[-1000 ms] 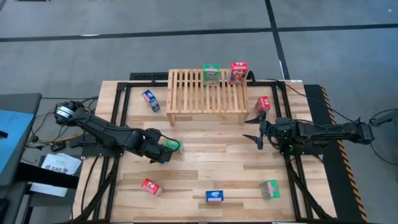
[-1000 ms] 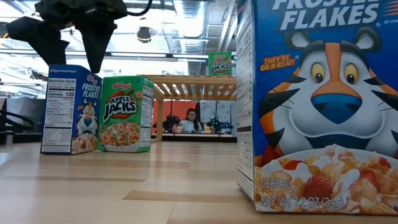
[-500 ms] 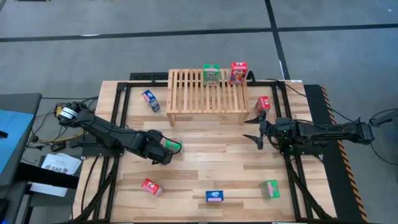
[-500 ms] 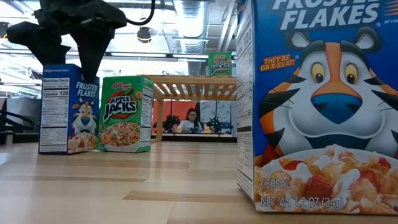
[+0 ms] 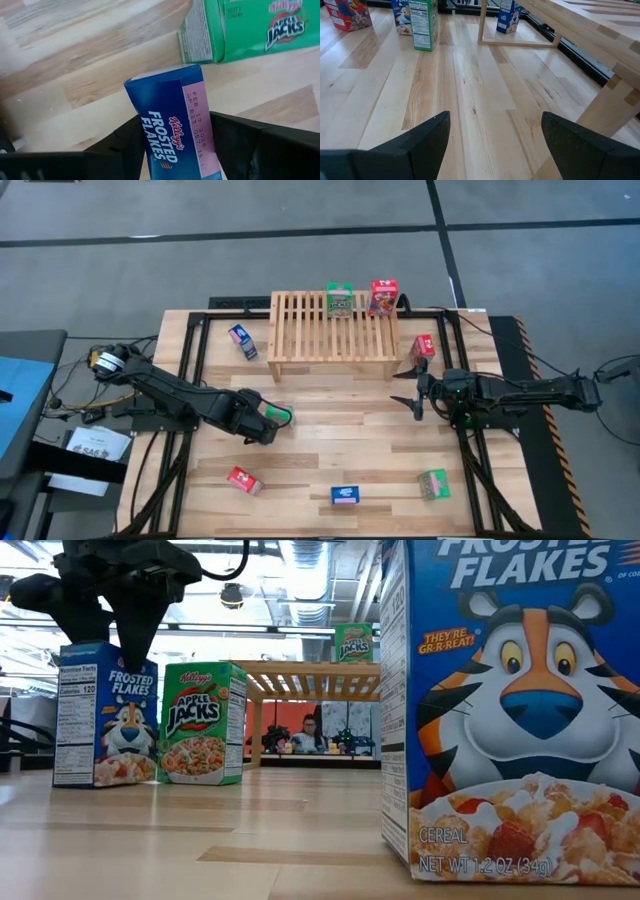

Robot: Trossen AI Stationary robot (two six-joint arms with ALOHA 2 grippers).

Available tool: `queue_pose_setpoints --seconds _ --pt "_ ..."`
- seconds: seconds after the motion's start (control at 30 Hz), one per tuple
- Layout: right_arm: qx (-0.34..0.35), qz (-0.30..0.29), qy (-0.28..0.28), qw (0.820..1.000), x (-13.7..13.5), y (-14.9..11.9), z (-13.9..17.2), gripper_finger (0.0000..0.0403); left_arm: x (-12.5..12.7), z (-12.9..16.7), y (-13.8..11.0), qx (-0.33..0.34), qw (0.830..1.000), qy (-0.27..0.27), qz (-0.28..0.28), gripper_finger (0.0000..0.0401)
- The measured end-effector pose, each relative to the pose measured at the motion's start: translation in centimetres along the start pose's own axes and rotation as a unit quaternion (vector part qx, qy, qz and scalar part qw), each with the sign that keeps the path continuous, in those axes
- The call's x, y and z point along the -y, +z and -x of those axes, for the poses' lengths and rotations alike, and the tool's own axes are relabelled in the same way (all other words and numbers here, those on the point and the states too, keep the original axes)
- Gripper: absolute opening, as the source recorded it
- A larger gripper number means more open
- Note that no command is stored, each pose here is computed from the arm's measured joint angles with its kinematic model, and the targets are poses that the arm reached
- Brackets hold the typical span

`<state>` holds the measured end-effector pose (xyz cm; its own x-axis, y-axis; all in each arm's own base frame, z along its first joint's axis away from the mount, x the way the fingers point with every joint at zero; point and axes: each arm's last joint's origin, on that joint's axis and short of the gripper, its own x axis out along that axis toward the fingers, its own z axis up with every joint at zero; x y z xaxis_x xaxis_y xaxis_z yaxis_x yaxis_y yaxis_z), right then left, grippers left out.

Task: Stack cereal on shelf
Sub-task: Put the middle blue cereal box on the shelf

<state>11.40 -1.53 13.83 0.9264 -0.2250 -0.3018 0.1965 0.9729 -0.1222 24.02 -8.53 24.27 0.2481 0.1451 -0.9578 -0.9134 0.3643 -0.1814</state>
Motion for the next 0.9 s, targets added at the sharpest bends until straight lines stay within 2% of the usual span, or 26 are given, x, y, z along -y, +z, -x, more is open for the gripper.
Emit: queue_pose_setpoints --seconds 0.17,0.37,0.77,0.9 --pt "0.0 0.0 0.0 1.0 0.0 0.0 0.0 0.0338 -0.6 1.4 0.1 -0.013 1.0 -0.025 -0.011 0.0181" --pt "0.0 0.0 0.0 1.0 0.0 0.0 0.0 0.0338 -2.2 4.3 0.6 -0.008 0.997 -0.08 -0.017 0.0181" --pt "0.0 0.0 0.0 1.0 0.0 0.0 0.0 0.0338 -6.1 9.2 1.9 0.033 0.981 -0.186 -0.038 0.0181" --pt "0.0 0.0 0.0 1.0 0.0 0.0 0.0 0.0338 -7.5 10.5 2.4 0.07 0.973 -0.212 -0.05 0.0181"
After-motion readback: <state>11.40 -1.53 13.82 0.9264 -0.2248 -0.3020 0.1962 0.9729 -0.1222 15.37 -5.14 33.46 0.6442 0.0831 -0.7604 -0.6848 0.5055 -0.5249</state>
